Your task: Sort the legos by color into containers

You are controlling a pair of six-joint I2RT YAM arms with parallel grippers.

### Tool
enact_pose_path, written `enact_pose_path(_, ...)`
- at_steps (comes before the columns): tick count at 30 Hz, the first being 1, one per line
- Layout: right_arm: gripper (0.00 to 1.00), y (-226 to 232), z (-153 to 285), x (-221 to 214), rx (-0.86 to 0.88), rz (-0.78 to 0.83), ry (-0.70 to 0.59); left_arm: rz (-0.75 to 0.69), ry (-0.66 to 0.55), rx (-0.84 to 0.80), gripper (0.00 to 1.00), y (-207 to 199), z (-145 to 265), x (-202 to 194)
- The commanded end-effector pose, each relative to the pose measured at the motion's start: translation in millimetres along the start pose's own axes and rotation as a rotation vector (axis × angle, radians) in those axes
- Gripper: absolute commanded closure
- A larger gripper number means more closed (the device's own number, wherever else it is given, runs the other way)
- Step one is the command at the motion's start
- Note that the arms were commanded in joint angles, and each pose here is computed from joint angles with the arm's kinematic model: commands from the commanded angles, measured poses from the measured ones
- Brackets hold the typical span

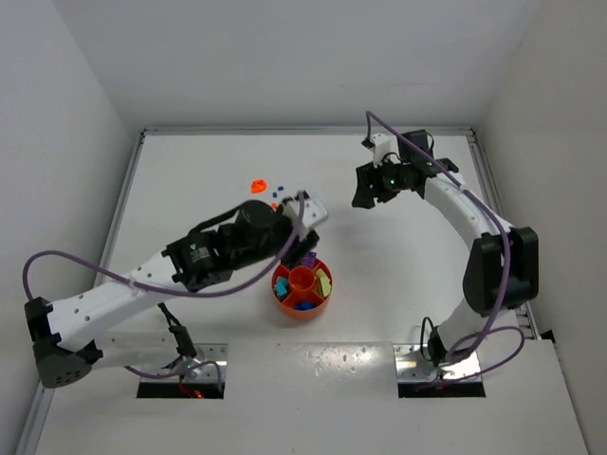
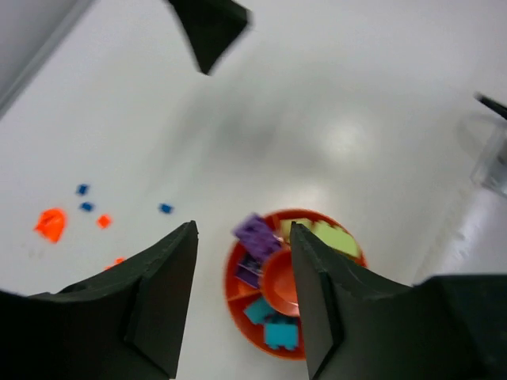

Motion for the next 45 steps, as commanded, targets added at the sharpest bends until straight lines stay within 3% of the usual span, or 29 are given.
enact_pose_path(1,0.36,-12,-15,38,0.051,0.056,-0.075,0.149,-0.092,0.237,0.44,46,-3,31)
enact_pose_path(6,0.38,-8,-51,54,0.168,0.07,-0.047,0.341,-0.053,0.467,0.37,117,-5,33)
enact_pose_path(10,0.4,-4,-79,68,0.189,0.132,-0.049,0.498,-0.08,0.635,0.23,173,1,23)
enact_pose_path(16,0.44,31,-114,52,0.246,0.229,0.04,0.722,-0.098,0.766,0.21,245,10,-11)
enact_pose_path(20,0.44,48,-136,43,0.214,0.298,0.065,0.771,-0.082,0.809,0.21,265,16,-25)
enact_pose_path(25,0.6,48,-169,35,0.047,0.142,0.185,0.827,-0.055,0.825,0.2,279,17,-39)
enact_pose_path(32,0.57,61,-180,19,-0.082,0.073,0.216,0.863,-0.036,0.858,0.19,295,22,-53)
enact_pose_path(41,0.5,80,-191,27,-0.007,0.073,0.182,0.869,-0.015,0.846,0.18,296,20,-60)
enact_pose_path(45,0.5,89,-194,29,-0.009,0.083,0.177,0.869,-0.006,0.868,0.11,296,21,-64)
Point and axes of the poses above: each gripper's point midway between its finger pads, its own z axis back along the fingers, its own y axis along the line the jaws close on, x = y × z, the point moved 7 cm from there along z, back along the fingers, and after that the axes turned 11 degrees about z, right-handed, at the moved point
